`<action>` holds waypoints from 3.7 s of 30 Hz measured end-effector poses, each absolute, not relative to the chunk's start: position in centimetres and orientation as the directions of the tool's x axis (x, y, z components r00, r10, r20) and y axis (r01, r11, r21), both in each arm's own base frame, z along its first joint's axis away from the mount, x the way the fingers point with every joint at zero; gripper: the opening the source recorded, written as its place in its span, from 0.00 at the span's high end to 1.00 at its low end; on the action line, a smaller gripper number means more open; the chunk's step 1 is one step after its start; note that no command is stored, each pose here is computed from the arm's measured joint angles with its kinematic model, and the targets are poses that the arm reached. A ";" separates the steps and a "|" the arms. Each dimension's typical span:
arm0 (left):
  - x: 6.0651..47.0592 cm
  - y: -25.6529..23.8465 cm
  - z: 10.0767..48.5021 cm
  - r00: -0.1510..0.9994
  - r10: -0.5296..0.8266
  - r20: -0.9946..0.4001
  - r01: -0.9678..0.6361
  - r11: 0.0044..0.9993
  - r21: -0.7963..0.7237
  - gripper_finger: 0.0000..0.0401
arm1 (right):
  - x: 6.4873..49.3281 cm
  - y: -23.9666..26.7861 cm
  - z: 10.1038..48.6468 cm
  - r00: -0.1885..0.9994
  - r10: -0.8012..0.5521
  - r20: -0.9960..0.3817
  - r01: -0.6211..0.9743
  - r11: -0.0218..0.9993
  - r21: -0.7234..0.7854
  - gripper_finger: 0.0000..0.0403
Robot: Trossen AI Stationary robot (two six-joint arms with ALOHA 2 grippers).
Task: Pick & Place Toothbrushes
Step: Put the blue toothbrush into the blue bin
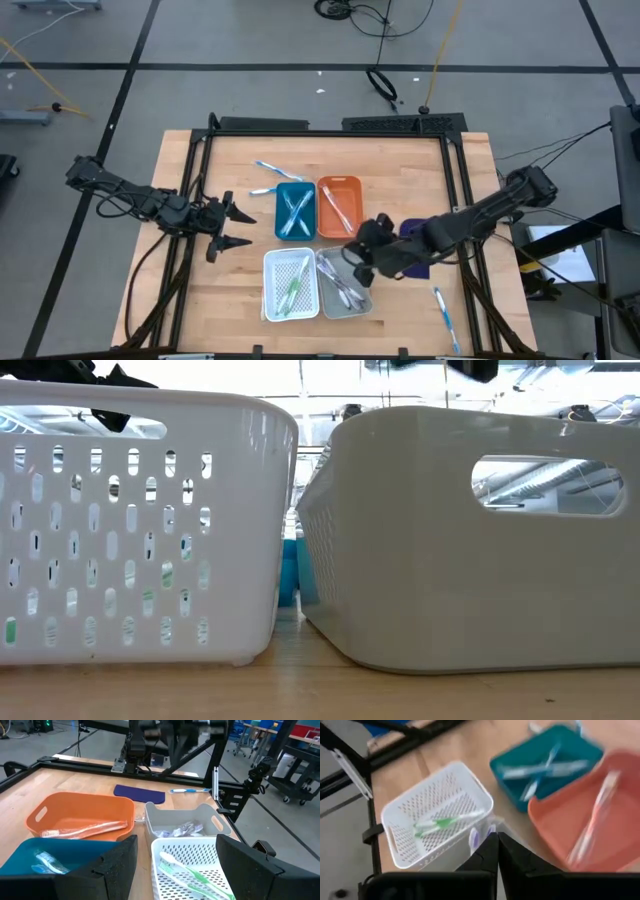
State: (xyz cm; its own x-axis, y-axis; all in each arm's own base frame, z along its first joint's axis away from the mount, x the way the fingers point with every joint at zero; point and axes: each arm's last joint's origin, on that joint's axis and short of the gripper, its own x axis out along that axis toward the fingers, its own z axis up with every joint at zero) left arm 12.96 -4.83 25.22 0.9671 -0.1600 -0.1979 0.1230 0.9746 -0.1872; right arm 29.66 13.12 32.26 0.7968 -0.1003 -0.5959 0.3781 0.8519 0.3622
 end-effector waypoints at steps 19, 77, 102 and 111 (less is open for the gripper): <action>13.0 -4.6 25.4 0.981 -0.083 -0.176 0.051 0.983 -0.175 0.32 | 20.5 8.7 33.0 0.984 0.003 -0.179 0.069 0.917 0.392 1.00; 20.9 18.5 29.7 0.451 0.232 -0.862 -0.654 0.743 -0.142 0.32 | 8.5 2.1 25.6 0.896 0.054 0.441 -0.139 0.977 0.163 1.00; 25.6 21.4 23.4 0.082 0.042 -0.996 -0.113 0.993 0.033 0.11 | 8.2 2.0 25.4 0.898 0.055 0.436 -0.155 0.968 0.198 1.00; 26.0 21.2 23.2 0.115 0.029 -0.993 -0.111 0.994 0.016 0.06 | 8.2 2.0 25.4 0.899 0.054 0.435 -0.157 0.967 0.202 1.00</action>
